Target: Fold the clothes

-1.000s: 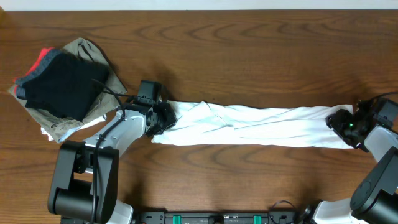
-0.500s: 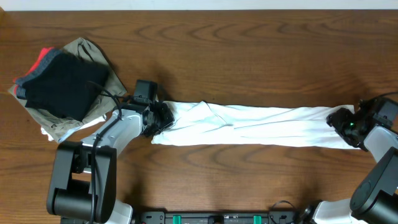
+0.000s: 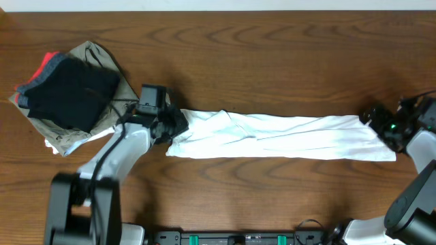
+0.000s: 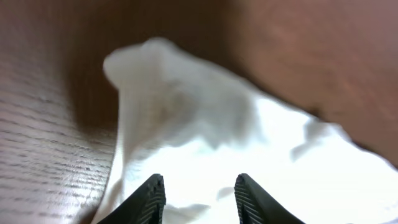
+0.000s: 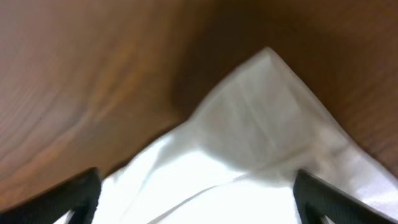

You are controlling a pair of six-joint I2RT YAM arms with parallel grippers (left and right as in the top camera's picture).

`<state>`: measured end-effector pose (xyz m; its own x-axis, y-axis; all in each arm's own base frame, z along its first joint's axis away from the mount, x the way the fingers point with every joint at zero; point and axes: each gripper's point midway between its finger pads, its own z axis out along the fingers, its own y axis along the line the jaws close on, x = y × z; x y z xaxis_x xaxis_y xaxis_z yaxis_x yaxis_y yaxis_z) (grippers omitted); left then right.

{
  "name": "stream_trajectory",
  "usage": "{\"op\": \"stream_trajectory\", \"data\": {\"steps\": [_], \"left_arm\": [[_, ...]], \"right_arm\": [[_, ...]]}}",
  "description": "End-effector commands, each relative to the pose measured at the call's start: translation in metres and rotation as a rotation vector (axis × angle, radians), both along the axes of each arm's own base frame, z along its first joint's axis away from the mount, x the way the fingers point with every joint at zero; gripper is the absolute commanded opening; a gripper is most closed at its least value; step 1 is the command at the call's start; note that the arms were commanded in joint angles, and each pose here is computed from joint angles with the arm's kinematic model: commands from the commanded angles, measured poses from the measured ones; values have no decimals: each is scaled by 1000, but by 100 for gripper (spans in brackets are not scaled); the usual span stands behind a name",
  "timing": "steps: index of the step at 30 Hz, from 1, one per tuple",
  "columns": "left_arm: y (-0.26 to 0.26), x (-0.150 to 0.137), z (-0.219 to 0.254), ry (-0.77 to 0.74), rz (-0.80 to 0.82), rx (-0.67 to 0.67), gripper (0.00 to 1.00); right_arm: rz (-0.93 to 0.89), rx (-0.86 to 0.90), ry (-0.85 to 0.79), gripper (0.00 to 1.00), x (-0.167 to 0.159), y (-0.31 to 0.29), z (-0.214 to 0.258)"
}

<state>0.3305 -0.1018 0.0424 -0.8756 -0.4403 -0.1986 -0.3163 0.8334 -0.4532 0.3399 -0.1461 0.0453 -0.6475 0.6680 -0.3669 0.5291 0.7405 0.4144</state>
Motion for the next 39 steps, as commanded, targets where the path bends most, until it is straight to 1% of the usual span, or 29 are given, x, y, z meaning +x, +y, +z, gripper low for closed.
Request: {"op": "stream_trajectory", "data": {"steps": [1, 5, 11, 13, 18, 23, 29, 32, 39], "left_arm": [[8, 2, 25, -87, -14, 37, 41], [11, -5, 36, -91, -9, 36, 42], [13, -19, 29, -27, -11, 45, 43], [14, -22, 28, -17, -11, 47, 43], [14, -22, 28, -15, -11, 47, 43], [14, -22, 28, -14, -8, 45, 43], [14, -22, 28, -14, -8, 45, 43], [14, -22, 28, -14, -8, 46, 44], [14, -22, 28, -14, -8, 46, 43]], "right_arm": [[52, -75, -82, 99, 10, -15, 39], [73, -110, -16, 99, -11, -30, 35], [170, -225, 181, 99, -63, -58, 9], [164, -214, 185, 99, -68, -63, 5], [181, -196, 205, 99, -72, -66, -9], [209, -136, 249, 99, -72, -57, -36], [251, -109, 224, 99, -57, -47, -52], [274, -106, 219, 94, -52, -41, -54], [324, -85, 187, 75, -40, -23, -53]]}}
